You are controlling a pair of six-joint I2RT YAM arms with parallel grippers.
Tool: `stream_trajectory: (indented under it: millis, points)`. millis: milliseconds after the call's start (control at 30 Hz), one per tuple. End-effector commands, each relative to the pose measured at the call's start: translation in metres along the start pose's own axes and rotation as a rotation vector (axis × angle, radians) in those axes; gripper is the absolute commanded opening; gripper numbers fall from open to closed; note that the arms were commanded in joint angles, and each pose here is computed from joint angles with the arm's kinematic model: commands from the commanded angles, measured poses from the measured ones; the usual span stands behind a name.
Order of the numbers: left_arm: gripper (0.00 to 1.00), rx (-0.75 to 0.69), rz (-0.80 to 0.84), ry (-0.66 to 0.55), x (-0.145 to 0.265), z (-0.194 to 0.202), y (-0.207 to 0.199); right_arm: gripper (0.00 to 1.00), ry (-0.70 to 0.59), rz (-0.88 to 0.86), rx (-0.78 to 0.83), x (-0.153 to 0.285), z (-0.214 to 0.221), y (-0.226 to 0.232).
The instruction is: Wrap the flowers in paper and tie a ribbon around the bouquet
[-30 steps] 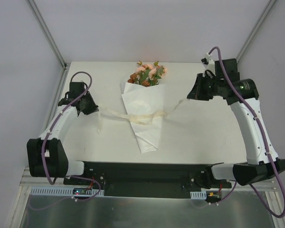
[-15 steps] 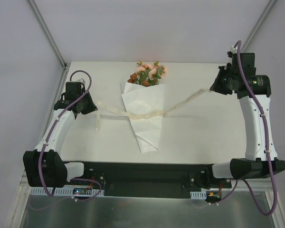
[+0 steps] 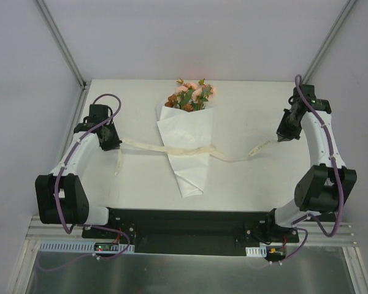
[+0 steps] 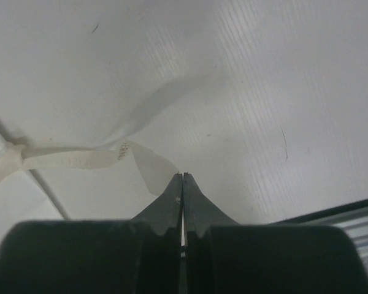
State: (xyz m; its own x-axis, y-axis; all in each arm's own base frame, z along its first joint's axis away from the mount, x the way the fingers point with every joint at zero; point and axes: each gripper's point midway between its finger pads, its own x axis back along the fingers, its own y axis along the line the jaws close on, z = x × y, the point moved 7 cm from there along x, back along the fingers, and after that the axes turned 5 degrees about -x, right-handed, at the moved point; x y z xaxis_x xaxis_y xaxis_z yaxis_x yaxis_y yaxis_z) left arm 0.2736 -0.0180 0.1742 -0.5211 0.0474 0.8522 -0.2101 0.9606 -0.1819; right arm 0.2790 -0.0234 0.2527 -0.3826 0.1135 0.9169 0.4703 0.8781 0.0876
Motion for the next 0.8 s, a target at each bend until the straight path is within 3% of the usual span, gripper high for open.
stream_trajectory:
  millis: [0,267,433,500,533,567,600,633,767]
  points:
    - [0.0,0.014,-0.158,0.03,-0.004,0.001,0.019,0.01,0.015,-0.065,-0.001,-0.039,-0.015,0.018]
    - [0.0,0.175,-0.351,0.007,-0.003,0.007,0.057,0.01,0.082,0.069,-0.013,-0.078,-0.026,0.015]
    - [0.0,0.174,-0.258,0.044,-0.01,0.0,0.051,0.01,0.114,0.097,-0.033,-0.089,-0.026,0.005]
    - [0.1,0.199,-0.194,0.058,-0.013,0.001,0.045,0.01,0.114,0.079,-0.044,-0.093,-0.029,0.005]
    - [0.28,0.206,-0.182,0.06,-0.014,0.001,0.043,0.01,0.11,0.072,-0.043,-0.094,-0.03,0.006]
    - [0.37,0.212,-0.172,0.056,-0.013,0.0,0.042,0.02,0.103,0.061,-0.038,-0.096,-0.032,0.008]
    - [0.45,0.215,-0.151,0.049,-0.011,-0.002,0.039,0.09,0.091,0.047,-0.034,-0.099,-0.034,0.009]
    - [0.59,0.22,-0.144,0.038,-0.009,-0.003,0.038,0.28,0.09,0.045,-0.032,-0.101,-0.036,0.01]
    - [0.77,0.278,-0.003,0.023,0.004,0.001,0.021,0.61,0.066,0.134,-0.042,-0.094,-0.036,0.0]
